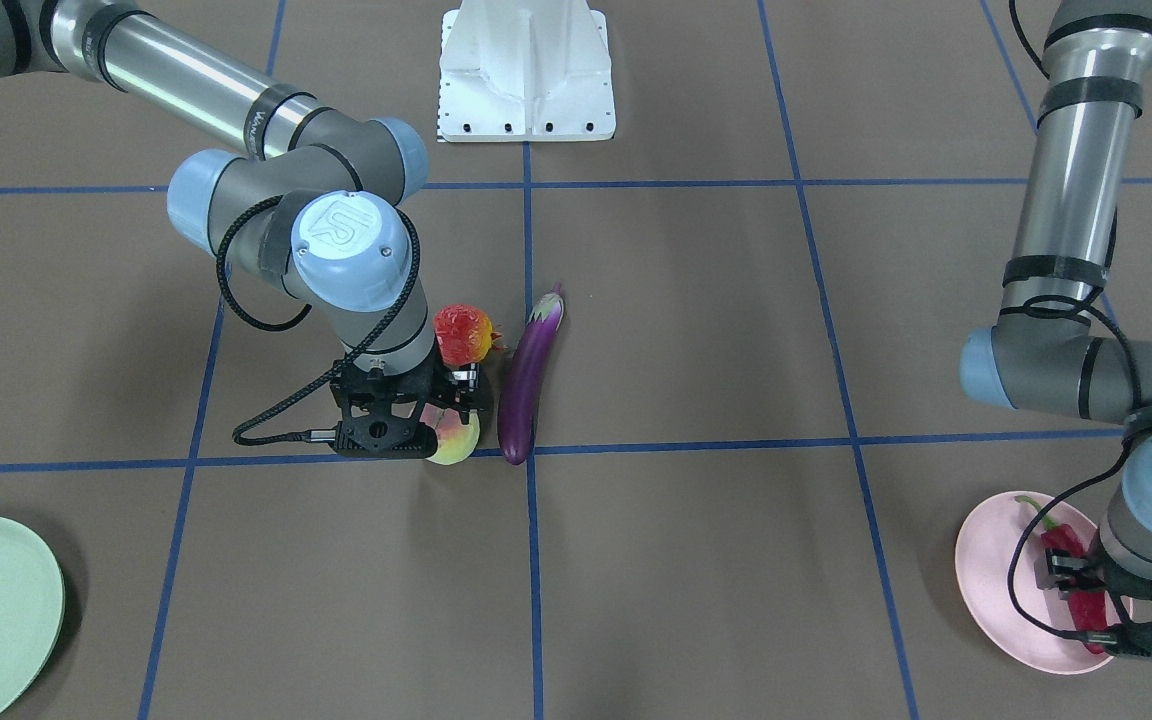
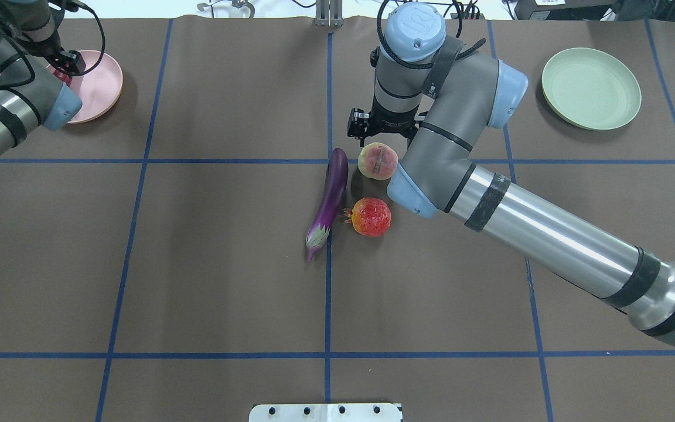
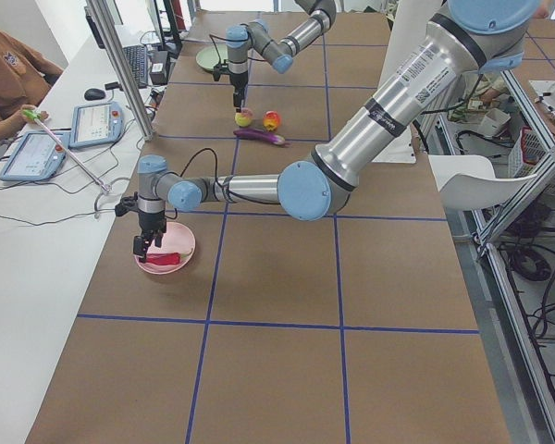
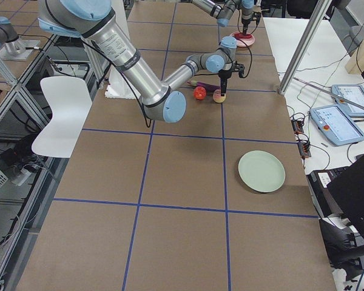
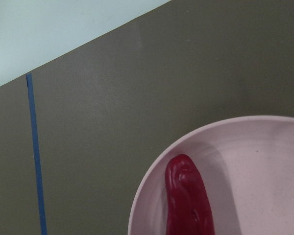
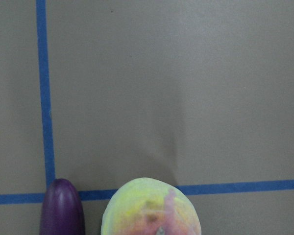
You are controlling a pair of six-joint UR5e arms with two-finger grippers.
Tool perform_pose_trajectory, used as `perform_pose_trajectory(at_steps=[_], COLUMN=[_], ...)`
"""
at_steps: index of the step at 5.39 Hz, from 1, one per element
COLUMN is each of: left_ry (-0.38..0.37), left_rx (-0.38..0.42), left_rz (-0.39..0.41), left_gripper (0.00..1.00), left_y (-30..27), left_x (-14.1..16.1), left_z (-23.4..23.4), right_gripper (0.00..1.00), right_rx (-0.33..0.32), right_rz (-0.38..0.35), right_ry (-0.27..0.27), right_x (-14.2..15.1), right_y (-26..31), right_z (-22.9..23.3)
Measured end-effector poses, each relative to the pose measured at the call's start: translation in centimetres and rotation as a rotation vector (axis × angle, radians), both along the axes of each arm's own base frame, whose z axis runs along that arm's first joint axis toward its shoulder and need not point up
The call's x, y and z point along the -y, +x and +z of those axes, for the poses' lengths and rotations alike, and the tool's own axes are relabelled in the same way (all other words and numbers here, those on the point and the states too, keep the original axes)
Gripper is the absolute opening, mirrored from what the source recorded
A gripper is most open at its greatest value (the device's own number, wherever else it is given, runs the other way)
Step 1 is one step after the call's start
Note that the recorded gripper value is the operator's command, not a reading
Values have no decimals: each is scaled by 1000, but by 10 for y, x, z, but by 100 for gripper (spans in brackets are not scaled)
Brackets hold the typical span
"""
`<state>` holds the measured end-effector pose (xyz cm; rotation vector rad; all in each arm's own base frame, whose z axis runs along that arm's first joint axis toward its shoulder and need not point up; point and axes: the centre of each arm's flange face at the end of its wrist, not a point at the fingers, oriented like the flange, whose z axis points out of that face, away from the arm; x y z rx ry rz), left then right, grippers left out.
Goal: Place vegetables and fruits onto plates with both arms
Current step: 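Grasp the yellow-pink peach with right gripper while left releases the chili, then carry peach to green plate with right gripper while left reaches for eggplant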
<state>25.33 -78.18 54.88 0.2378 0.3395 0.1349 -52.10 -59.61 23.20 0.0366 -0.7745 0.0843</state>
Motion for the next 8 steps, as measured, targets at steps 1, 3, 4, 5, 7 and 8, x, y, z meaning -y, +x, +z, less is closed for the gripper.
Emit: perform_pose_trajectory(at_steps=[1, 3, 4, 5, 7, 8], left_ry=[3, -4, -12, -16, -15, -14], left_rx=[-8, -77, -102, -112, -117, -118], left_rz=[-10, -34, -33, -32, -33, -34], left_gripper=[100, 100, 100, 100, 100, 100], left_y=[-2, 4, 7, 8, 8, 8], left_x=[2, 5, 5, 5, 5, 5], left_z=[-5, -29, -34, -35, -38, -39], right_gripper=[100, 100, 100, 100, 98, 81], right_rx=[3, 10, 11, 9, -5, -11], right_rz=[0, -4, -9, -17, -28, -30], right_ry=[5, 13, 14, 14, 7, 3], right_x=[3, 6, 4, -1, -7, -8], right_y=[-5, -14, -18, -23, -32, -34], right_z=[1, 11, 13, 16, 25, 29])
